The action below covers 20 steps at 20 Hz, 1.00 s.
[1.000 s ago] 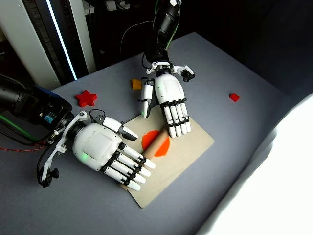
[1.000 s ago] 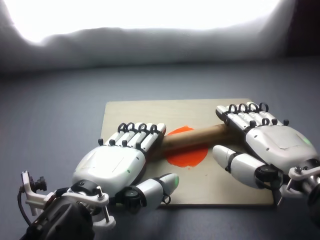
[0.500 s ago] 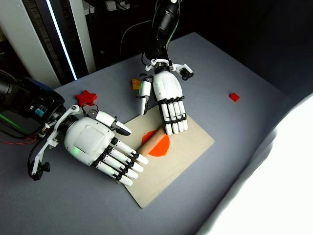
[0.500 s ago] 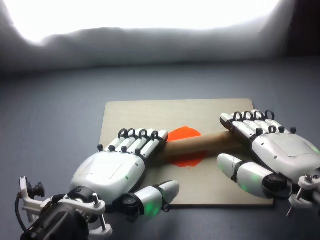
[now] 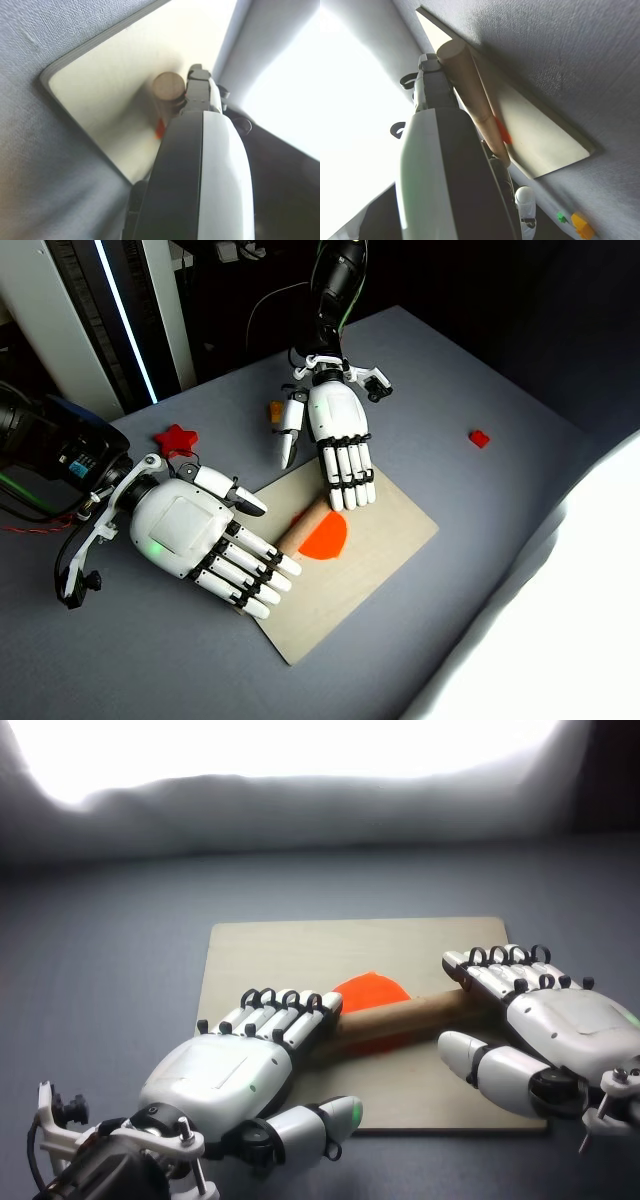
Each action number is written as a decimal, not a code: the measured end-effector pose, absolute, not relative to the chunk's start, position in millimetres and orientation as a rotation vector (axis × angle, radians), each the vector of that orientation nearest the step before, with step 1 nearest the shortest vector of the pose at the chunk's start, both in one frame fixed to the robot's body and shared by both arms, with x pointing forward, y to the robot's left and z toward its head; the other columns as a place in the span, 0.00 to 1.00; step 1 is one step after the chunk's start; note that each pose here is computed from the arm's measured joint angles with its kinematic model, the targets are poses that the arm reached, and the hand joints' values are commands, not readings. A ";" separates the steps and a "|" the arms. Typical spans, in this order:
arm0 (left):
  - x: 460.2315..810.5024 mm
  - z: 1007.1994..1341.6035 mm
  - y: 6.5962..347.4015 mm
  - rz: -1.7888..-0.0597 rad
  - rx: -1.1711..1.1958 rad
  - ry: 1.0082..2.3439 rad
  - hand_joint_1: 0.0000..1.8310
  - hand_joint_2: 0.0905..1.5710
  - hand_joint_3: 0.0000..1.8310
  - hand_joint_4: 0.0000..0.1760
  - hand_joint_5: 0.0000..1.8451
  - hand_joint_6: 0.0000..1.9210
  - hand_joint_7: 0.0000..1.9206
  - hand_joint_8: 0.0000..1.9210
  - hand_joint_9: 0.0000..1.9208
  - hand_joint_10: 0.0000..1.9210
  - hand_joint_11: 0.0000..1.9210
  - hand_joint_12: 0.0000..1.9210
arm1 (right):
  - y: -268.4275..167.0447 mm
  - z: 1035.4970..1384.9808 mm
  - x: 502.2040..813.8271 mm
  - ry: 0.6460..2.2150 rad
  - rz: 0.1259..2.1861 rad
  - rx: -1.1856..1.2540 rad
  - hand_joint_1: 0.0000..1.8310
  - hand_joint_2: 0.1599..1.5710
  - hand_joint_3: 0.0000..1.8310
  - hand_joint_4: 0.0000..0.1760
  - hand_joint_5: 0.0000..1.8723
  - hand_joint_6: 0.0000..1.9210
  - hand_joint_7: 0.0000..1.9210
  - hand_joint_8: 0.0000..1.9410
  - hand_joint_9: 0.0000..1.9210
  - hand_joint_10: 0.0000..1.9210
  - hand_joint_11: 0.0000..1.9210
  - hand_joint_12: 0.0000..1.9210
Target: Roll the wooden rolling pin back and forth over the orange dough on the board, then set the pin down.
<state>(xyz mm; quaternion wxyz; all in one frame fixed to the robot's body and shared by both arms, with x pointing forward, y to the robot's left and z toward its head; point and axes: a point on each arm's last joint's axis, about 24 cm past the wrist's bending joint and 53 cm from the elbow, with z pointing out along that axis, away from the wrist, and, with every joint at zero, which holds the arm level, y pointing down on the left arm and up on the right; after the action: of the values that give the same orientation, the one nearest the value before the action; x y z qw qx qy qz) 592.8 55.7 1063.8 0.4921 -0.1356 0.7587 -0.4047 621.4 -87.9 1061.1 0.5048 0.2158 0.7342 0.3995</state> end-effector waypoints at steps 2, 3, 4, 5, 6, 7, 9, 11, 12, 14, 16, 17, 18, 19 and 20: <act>589.6 1063.1 55.4 -0.994 -0.333 1.848 0.00 0.88 0.00 0.00 0.00 0.00 0.00 0.00 0.00 0.00 0.00 0.00 | -87.5 1061.5 621.3 1.772 0.965 0.518 0.00 0.95 0.00 0.00 0.01 0.00 0.00 0.00 0.00 0.00 0.00 0.00; 589.8 1063.3 56.0 -0.993 -0.333 1.848 0.00 0.88 0.00 0.00 0.00 0.00 0.00 0.00 0.00 0.00 0.00 0.00 | -87.5 1061.6 621.3 1.772 0.965 0.517 0.00 0.95 0.00 0.00 0.01 0.00 0.00 0.00 0.00 0.00 0.00 0.00; 588.7 1064.1 56.1 -0.997 -0.335 1.850 0.00 0.88 0.00 0.00 0.00 0.00 0.00 0.00 0.00 0.00 0.00 0.00 | -87.2 1062.2 620.3 1.773 0.967 0.516 0.00 0.95 0.00 0.00 0.02 0.00 0.01 0.00 0.00 0.00 0.00 0.00; 587.5 1064.0 54.9 -1.003 -0.334 1.851 0.00 0.88 0.00 0.00 0.00 0.00 0.00 0.00 0.00 0.00 0.00 0.00 | -87.2 1062.8 618.8 1.775 0.969 0.517 0.00 0.95 0.00 0.00 0.01 0.00 0.00 0.00 0.00 0.00 0.00 0.00; 586.5 1064.0 53.8 -1.010 -0.336 1.854 0.00 0.87 0.00 0.00 0.00 0.00 0.00 0.00 0.00 0.00 0.00 0.00 | -88.2 1061.8 616.8 1.779 0.965 0.511 0.00 0.95 0.00 0.00 0.02 0.00 0.01 0.00 0.00 0.00 0.00 0.00; 585.6 1064.3 53.3 -1.017 -0.340 1.856 0.00 0.87 0.00 0.00 0.00 0.00 0.00 0.00 0.00 0.00 0.00 0.00 | -87.1 1062.6 614.3 1.782 0.970 0.514 0.00 0.95 0.00 0.00 0.02 0.01 0.01 0.00 0.00 0.00 0.00 0.00; 582.9 1064.1 50.8 -1.034 -0.342 1.865 0.00 0.88 0.00 0.00 0.00 0.00 0.00 0.00 0.00 0.00 0.00 0.00 | -86.3 1062.8 609.1 1.792 0.976 0.519 0.00 0.95 0.00 0.00 0.01 0.00 0.00 0.00 0.00 0.00 0.00 0.00; 581.0 1063.7 48.9 -1.048 -0.346 1.871 0.00 0.88 0.00 0.00 0.00 0.00 0.00 0.00 0.00 0.00 0.00 0.00 | -85.5 1063.0 604.6 1.803 0.980 0.521 0.00 0.95 0.00 0.00 0.01 0.00 0.00 0.00 0.00 0.00 0.00 0.00; 580.1 1063.8 48.8 -1.051 -0.343 1.875 0.00 0.88 0.00 0.00 0.00 0.00 0.00 0.00 0.00 0.00 0.00 0.00 | -85.4 1063.2 601.7 1.809 0.983 0.523 0.00 0.95 0.00 0.00 0.01 0.00 0.00 0.00 0.00 0.00 0.00 0.00; 577.7 1063.2 47.5 -1.060 -0.338 1.879 0.00 0.88 0.00 0.00 0.00 0.00 0.00 0.00 0.00 0.00 0.00 0.00 | -85.9 1063.4 598.5 1.815 0.984 0.523 0.00 0.95 0.00 0.00 0.02 0.00 0.00 0.00 0.00 0.00 0.00 0.00; 569.2 1063.5 42.4 -1.083 -0.337 1.894 0.00 0.87 0.00 0.00 0.00 0.00 0.00 0.00 0.00 0.00 0.00 0.00 | -86.5 1064.6 588.5 1.835 0.987 0.535 0.00 0.95 0.00 0.00 0.02 0.01 0.01 0.00 0.00 0.00 0.00 0.00; 568.4 1063.1 42.2 -1.084 -0.338 1.895 0.00 0.87 0.00 0.00 0.00 0.00 0.00 0.00 0.00 0.00 0.00 0.00 | -86.2 1065.2 587.2 1.837 0.990 0.537 0.00 0.95 0.00 0.00 0.02 0.01 0.01 0.00 0.00 0.00 0.00 0.00; 568.2 1063.3 42.0 -1.084 -0.336 1.895 0.00 0.87 0.00 0.00 0.00 0.00 0.00 0.00 0.00 0.00 0.00 0.00 | -85.7 1065.6 585.5 1.840 0.993 0.539 0.00 0.95 0.00 0.00 0.02 0.01 0.01 0.00 0.00 0.00 0.00 0.00; 568.1 1063.2 42.0 -1.084 -0.335 1.895 0.00 0.88 0.00 0.00 0.00 0.00 0.00 0.00 0.00 0.00 0.00 0.00 | -85.5 1064.9 582.5 1.848 0.994 0.538 0.00 0.95 0.00 0.00 0.02 0.00 0.01 0.00 0.00 0.00 0.00 0.00; 568.1 1063.3 41.9 -1.084 -0.334 1.895 0.00 0.88 0.00 0.00 0.00 0.00 0.00 0.00 0.00 0.00 0.00 0.00 | -84.9 1064.4 581.0 1.852 0.995 0.537 0.00 0.95 0.00 0.00 0.01 0.00 0.00 0.00 0.00 0.00 0.00 0.00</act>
<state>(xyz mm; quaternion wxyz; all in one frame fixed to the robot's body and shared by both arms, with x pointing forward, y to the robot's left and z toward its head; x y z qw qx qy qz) 568.1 41.9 1063.3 0.4497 -0.1352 0.7663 -0.4385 581.0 -84.9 1064.4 0.4668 0.2187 0.7549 0.4055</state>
